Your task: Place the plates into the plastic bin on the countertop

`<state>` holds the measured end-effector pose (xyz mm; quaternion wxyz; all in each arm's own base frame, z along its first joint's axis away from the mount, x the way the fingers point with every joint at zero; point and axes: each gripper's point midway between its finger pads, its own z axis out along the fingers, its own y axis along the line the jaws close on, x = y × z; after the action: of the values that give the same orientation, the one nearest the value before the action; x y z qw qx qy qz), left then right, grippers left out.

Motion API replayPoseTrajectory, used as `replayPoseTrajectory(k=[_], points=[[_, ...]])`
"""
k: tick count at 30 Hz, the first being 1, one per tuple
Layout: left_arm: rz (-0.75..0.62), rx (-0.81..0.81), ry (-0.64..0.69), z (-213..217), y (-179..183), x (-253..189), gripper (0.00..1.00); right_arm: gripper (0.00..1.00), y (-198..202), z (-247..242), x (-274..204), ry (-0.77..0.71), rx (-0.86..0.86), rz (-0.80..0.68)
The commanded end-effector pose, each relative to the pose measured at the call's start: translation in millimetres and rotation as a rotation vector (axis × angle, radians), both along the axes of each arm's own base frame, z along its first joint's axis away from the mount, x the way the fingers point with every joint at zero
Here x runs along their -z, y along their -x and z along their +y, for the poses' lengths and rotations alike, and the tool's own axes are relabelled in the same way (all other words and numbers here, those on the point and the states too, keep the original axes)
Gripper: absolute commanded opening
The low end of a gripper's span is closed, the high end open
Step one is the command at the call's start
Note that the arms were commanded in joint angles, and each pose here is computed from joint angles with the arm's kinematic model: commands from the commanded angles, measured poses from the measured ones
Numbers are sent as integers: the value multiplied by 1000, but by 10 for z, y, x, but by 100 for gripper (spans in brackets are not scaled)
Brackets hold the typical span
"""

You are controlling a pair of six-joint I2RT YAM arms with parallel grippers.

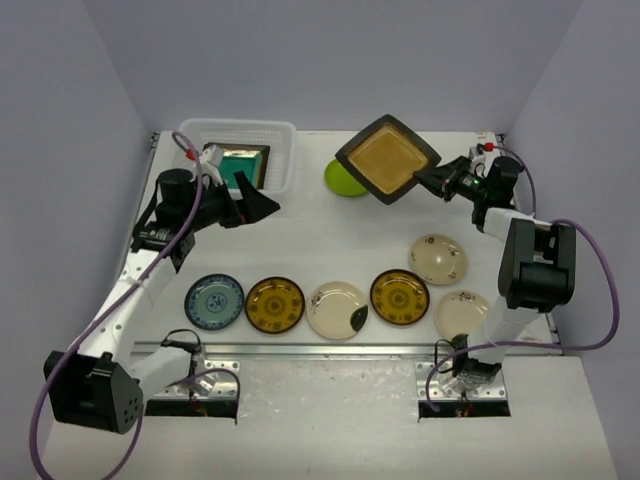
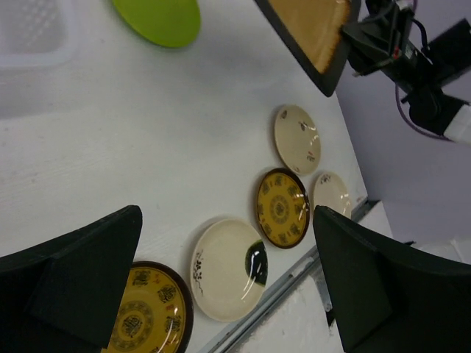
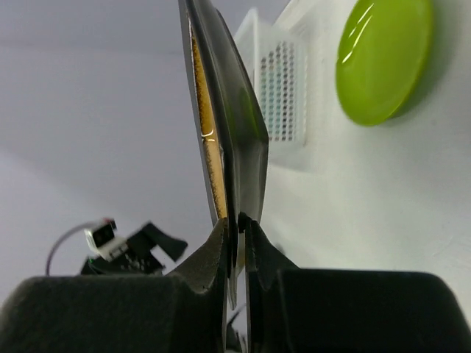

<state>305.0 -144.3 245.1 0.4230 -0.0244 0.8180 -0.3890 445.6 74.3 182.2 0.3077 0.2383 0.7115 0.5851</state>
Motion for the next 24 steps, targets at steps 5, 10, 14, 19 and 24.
replayPoseTrajectory(k=[5, 10, 14, 19, 24], points=[[-42, 151, -44, -424, -193, -206, 100, 0, 907, 666, -476, 128, -408, -352], [-3, 211, -44, -506, -202, -67, 100, 0, 1133, 926, -369, 204, -489, -345], [39, 247, -44, -596, -88, 112, 99, 0, 1246, 1009, -405, 206, -517, -358], [42, 292, -44, -701, -2, 208, 85, 0, 1460, 1263, -456, 212, -622, -385], [41, 342, -37, -800, 79, 242, 62, 0, 1531, 1290, -483, 186, -640, -385]])
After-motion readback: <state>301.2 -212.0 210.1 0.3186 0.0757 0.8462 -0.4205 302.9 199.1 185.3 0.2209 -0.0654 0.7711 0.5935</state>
